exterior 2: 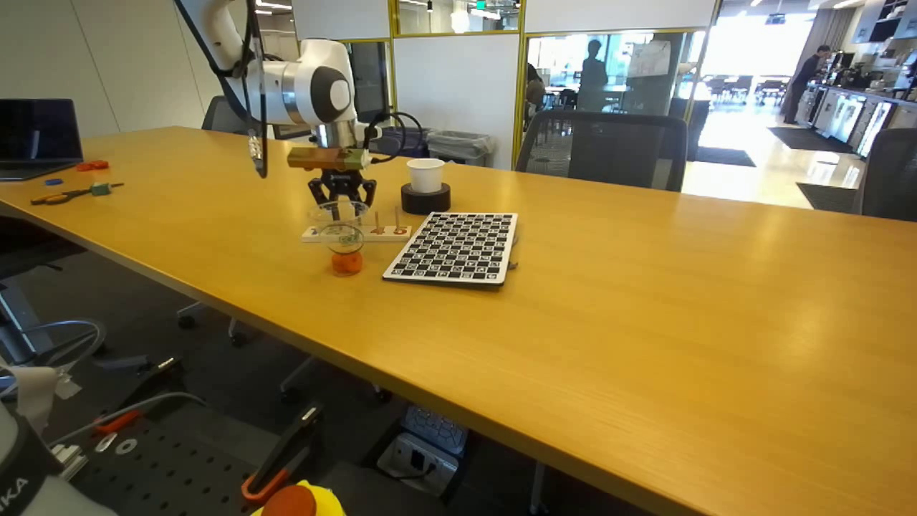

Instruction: Pick up all the orange objects from the table and put them in the colorless cup then pick up all the yellow objects from the table and put them in the white cup

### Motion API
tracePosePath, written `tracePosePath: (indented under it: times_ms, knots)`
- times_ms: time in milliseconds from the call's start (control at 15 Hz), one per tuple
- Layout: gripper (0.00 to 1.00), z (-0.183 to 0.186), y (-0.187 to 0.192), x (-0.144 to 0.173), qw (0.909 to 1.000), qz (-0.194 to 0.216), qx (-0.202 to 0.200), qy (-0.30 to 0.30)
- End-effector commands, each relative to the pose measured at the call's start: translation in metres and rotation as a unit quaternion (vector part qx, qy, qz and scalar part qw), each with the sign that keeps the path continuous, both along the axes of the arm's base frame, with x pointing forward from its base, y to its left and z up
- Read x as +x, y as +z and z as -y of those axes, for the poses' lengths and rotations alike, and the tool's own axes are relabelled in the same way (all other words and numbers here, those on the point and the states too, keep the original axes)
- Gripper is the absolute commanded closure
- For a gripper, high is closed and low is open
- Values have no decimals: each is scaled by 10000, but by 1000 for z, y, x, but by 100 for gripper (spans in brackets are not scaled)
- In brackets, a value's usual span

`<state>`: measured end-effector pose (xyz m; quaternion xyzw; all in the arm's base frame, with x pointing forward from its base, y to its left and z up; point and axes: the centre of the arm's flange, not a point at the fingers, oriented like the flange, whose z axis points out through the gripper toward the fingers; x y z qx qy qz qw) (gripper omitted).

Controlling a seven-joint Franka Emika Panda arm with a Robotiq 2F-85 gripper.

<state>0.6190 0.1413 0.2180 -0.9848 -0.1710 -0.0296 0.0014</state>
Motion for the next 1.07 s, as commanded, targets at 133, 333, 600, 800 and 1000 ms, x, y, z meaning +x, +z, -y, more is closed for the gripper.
tracePosePath:
  times_ms: [133,333,600,800,1000]
  knots:
    - [84,6,10,11,9994,29,-67,-337]
    - [84,20,40,10,9980,259,-1,-568]
    - [84,50,102,3,9933,643,266,-926]
    - [84,75,145,-9,9884,715,176,-1325]
    - [84,95,172,-30,9866,324,119,-1594]
